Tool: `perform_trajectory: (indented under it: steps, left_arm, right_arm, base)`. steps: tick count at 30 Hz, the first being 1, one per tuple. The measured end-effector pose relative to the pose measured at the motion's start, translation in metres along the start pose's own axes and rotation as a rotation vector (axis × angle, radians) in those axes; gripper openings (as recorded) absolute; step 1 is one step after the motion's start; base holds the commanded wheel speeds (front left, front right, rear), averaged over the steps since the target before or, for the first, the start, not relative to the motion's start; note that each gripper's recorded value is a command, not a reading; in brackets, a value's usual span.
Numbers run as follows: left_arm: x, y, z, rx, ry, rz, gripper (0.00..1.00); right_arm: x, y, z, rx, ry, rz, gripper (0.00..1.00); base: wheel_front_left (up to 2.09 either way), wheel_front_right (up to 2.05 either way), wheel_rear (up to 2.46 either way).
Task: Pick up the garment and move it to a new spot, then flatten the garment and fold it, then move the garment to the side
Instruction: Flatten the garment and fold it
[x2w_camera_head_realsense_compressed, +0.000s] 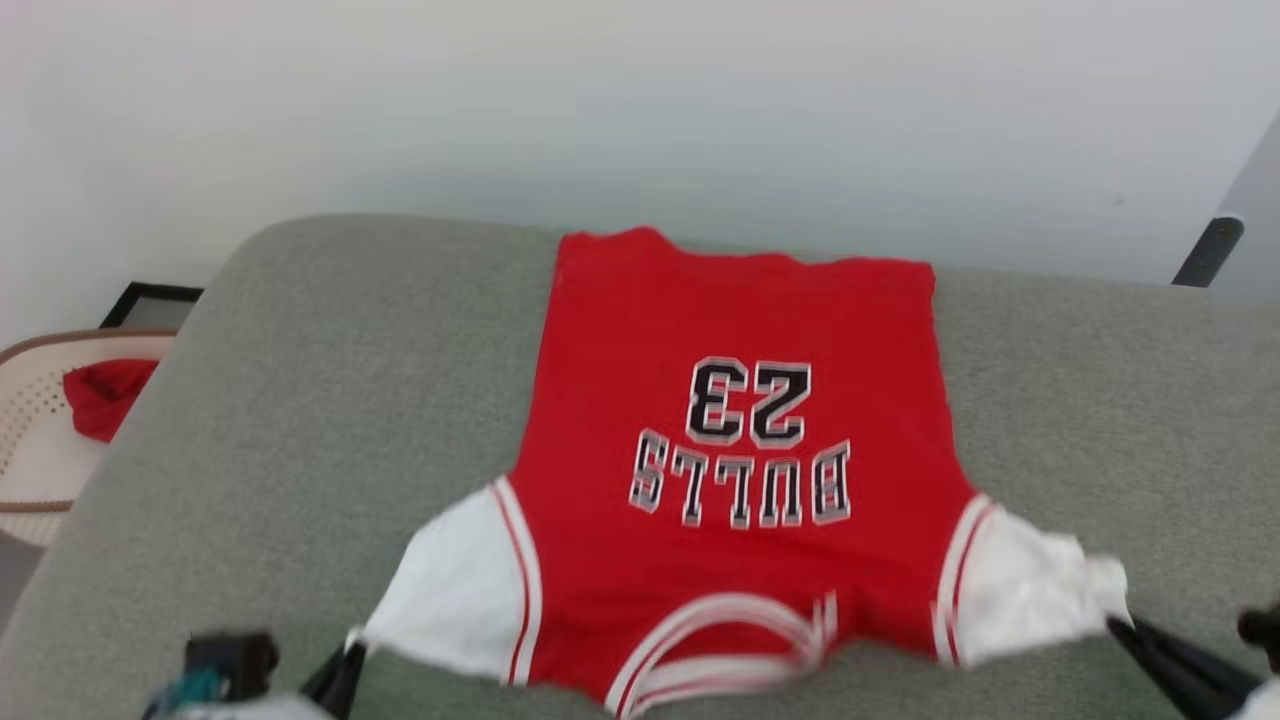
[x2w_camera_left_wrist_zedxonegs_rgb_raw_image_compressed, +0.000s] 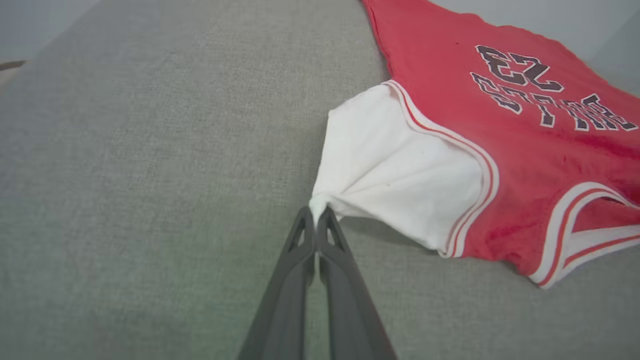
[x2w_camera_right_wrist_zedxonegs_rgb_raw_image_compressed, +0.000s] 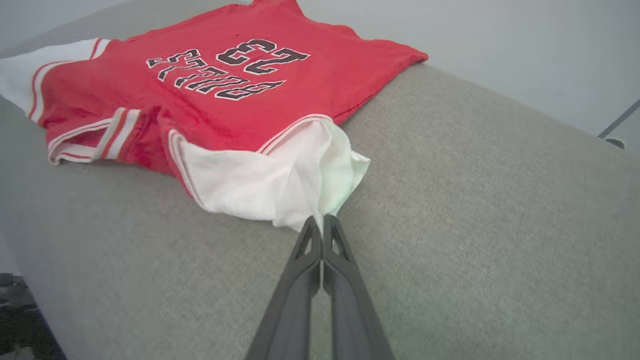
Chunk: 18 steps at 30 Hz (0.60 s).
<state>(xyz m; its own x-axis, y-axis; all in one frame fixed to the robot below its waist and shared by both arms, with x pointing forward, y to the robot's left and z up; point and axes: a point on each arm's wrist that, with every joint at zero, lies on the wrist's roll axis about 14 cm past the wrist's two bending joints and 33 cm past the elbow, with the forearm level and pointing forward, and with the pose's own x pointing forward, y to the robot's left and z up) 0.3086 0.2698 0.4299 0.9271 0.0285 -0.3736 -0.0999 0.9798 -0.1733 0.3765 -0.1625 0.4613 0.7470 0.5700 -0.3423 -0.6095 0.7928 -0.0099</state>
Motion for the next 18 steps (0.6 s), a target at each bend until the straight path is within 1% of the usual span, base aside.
perform_trajectory:
  steps: [4,7,9,12,17,18]
  left_arm:
    - [-0.025,0.006,-0.013,-0.024,0.048,0.051,0.00]
    - [-0.040,0.008,-0.014,-0.034,0.049,0.084,0.00]
    - [-0.047,0.004,-0.014,-0.049,0.052,0.089,0.00]
    - [-0.052,-0.001,-0.011,-0.054,0.044,0.094,0.00]
    - [-0.051,-0.010,-0.007,-0.063,0.037,0.083,0.00]
    - [-0.050,-0.011,-0.007,-0.064,0.039,0.082,0.00]
  right_arm:
    - [-0.023,0.002,-0.018,0.059,0.055,-0.004,0.00]
    - [-0.035,0.003,-0.029,0.095,0.095,-0.009,0.00]
    - [-0.041,-0.002,-0.033,0.100,0.108,-0.023,0.00]
    - [-0.044,-0.007,-0.034,0.116,0.109,-0.044,0.00]
    - [-0.039,-0.002,-0.041,0.155,0.133,-0.046,0.00]
    - [-0.038,-0.001,-0.042,0.161,0.141,-0.045,0.09]
  base:
    - [0.00,0.00,0.00]
    - [0.00,0.00,0.00]
    - [0.00,0.00,0.00]
    - [0.00,0.00,0.00]
    - [0.00,0.00,0.00]
    - [0.00,0.00,0.00]
